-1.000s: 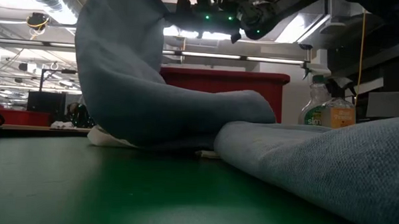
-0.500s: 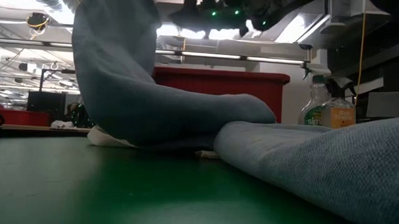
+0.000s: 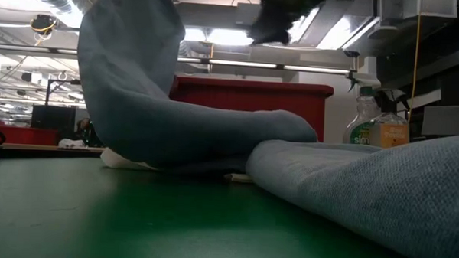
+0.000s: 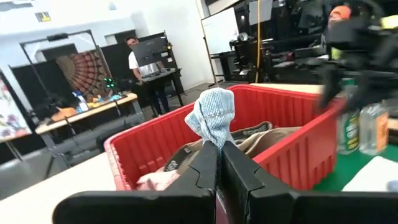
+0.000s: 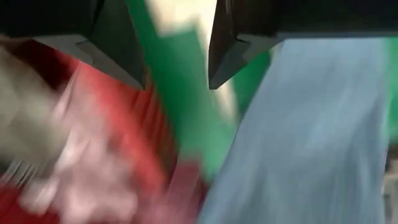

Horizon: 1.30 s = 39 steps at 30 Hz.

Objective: Fold Laundry from Bin
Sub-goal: Fold the blue pants from the red laundry basket

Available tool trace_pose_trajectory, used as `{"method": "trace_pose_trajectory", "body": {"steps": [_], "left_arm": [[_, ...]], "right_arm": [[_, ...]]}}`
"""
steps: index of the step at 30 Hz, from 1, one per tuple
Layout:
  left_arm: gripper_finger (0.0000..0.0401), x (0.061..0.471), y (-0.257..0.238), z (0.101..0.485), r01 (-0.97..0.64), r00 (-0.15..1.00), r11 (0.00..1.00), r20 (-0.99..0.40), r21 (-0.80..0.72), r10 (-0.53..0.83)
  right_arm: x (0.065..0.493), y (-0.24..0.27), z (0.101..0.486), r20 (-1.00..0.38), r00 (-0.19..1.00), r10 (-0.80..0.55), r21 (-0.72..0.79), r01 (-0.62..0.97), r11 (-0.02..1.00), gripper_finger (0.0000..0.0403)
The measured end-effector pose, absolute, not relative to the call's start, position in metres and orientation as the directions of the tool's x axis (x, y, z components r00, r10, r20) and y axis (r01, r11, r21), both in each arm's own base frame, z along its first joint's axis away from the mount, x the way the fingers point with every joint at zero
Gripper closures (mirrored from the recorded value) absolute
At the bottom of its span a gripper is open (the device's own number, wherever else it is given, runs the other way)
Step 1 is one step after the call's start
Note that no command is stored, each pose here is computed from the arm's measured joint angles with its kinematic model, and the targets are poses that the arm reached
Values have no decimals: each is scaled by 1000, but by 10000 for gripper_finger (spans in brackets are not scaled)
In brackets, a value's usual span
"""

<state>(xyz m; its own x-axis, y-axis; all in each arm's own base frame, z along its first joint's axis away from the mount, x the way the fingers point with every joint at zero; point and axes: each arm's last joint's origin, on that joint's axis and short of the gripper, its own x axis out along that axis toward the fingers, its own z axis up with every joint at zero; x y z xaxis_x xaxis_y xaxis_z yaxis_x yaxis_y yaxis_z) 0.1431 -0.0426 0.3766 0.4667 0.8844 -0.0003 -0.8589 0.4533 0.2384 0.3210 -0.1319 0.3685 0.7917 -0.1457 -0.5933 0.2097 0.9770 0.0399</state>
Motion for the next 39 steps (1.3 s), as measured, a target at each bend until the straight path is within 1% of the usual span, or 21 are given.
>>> {"method": "trace_pose_trajectory", "body": {"steps": [3,6,11,15,17,21,26,31,37,39], "left_arm": [[400,144,-39,374,-862,444,428,0,271,896],[400,144,-33,371,-864,414,393,0,316,910],[400,144,-28,369,-865,379,355,0,354,925],[399,144,-27,368,-864,378,353,-1,358,926],[395,144,-27,368,-864,378,353,-1,358,926],[391,144,-27,368,-864,381,357,-2,356,925],[389,144,-27,368,-861,392,369,-7,351,920],[389,144,-28,368,-860,394,372,-8,350,919],[388,144,-28,368,-860,395,372,-8,348,919],[388,145,-28,368,-860,395,373,-8,348,919]], "right_arm": [[304,-120,355,-756,654,-26,125,182,975,237],[292,-112,336,-863,503,47,165,191,968,236],[287,-89,290,-934,329,137,191,136,972,236],[285,-66,252,-953,242,181,193,27,981,236],[286,-54,237,-953,235,190,188,-29,982,236],[292,-32,220,-938,282,199,173,-115,978,236],[302,-10,221,-906,356,228,174,-177,969,236],[307,7,224,-863,390,321,230,-262,937,236],[316,19,220,-839,424,341,253,-251,934,236],[318,20,216,-844,415,340,266,-227,937,236]]}}
